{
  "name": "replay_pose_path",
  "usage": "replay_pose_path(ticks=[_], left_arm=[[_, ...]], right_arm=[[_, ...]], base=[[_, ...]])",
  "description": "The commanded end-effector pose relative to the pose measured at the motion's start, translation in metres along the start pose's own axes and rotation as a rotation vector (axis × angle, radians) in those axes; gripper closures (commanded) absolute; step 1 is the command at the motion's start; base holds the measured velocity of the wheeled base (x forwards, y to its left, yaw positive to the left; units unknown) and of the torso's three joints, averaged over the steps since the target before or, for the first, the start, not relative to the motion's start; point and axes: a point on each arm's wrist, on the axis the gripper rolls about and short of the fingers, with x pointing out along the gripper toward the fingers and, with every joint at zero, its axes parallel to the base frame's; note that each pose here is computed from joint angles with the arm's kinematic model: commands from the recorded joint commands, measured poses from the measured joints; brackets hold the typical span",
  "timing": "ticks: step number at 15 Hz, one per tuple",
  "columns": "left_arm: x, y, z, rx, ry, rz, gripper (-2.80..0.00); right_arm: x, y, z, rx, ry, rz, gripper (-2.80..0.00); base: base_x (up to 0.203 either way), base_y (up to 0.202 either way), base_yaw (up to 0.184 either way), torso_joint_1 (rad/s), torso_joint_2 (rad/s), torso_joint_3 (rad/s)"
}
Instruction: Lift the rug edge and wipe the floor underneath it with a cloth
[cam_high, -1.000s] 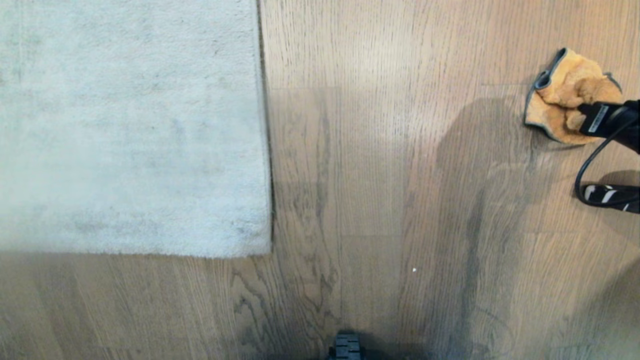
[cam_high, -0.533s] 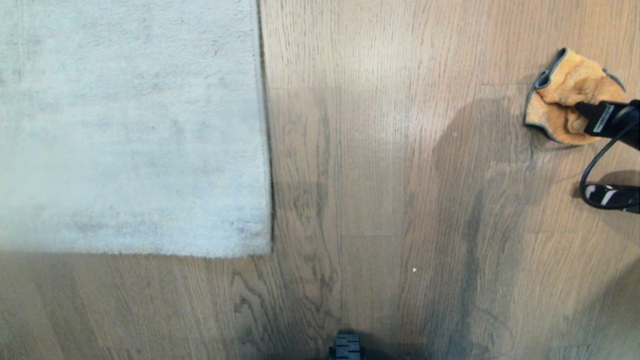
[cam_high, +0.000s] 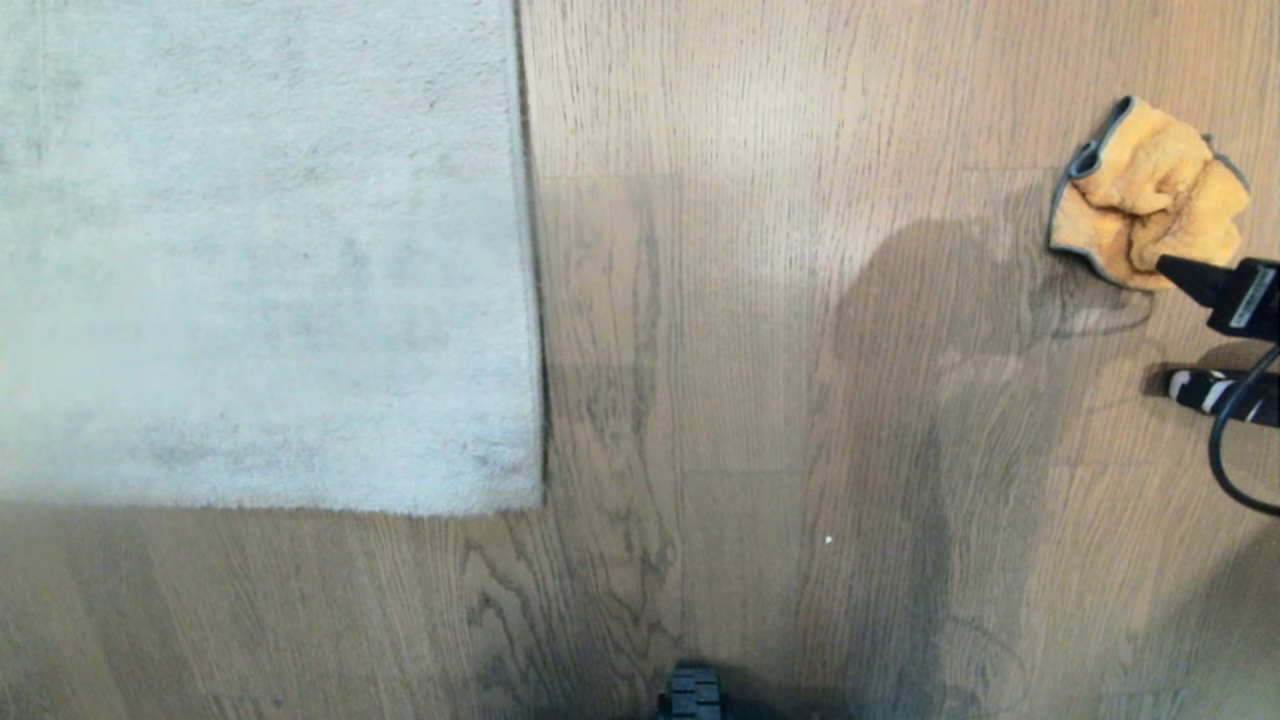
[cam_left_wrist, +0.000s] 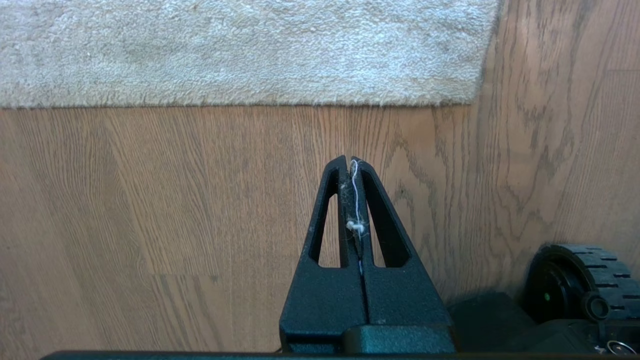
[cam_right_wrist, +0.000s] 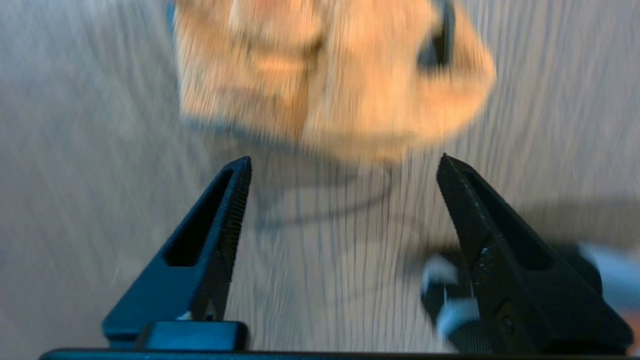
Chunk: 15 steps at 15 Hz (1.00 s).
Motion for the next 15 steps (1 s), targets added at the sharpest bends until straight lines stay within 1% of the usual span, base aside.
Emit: replay_pose_path(ticks=[1,3,6,9,10,13,15], left_arm=[[0.000,0.000,0.000,0.000,0.001,0.001,0.00],[0.000,0.000,0.000,0.000,0.001,0.001,0.00],[0.000,0.000,0.000,0.000,0.000,0.001,0.00],[0.000,0.000,0.000,0.000,0.000,0.001,0.00],[0.000,0.000,0.000,0.000,0.000,0.001,0.00],[0.000,0.000,0.000,0.000,0.000,0.001,0.00],[0.000,0.000,0.000,0.000,0.000,0.001,0.00]], right_arm=[[-0.039,0.005,-0.001,-0.003,-0.029,0.005,-2.80],[-0.070,0.009,-0.019,-0.001,-0.006,0.015,-2.80],[-0.112,0.018,-0.041,-0.002,-0.004,0.059,-2.80],[-0.136,0.021,-0.061,-0.017,0.007,0.078,-2.80],[-0.140,0.021,-0.065,-0.019,0.008,0.079,0.00],[-0.144,0.022,-0.069,-0.021,0.013,0.092,0.00],[-0.150,0.024,-0.076,-0.021,0.019,0.120,0.00]], base=[[0.000,0.000,0.000,0.000,0.00,0.000],[0.000,0.000,0.000,0.000,0.00,0.000],[0.000,0.000,0.000,0.000,0.00,0.000],[0.000,0.000,0.000,0.000,0.00,0.000],[0.000,0.000,0.000,0.000,0.00,0.000],[0.000,0.000,0.000,0.000,0.00,0.000],[0.000,0.000,0.000,0.000,0.00,0.000]])
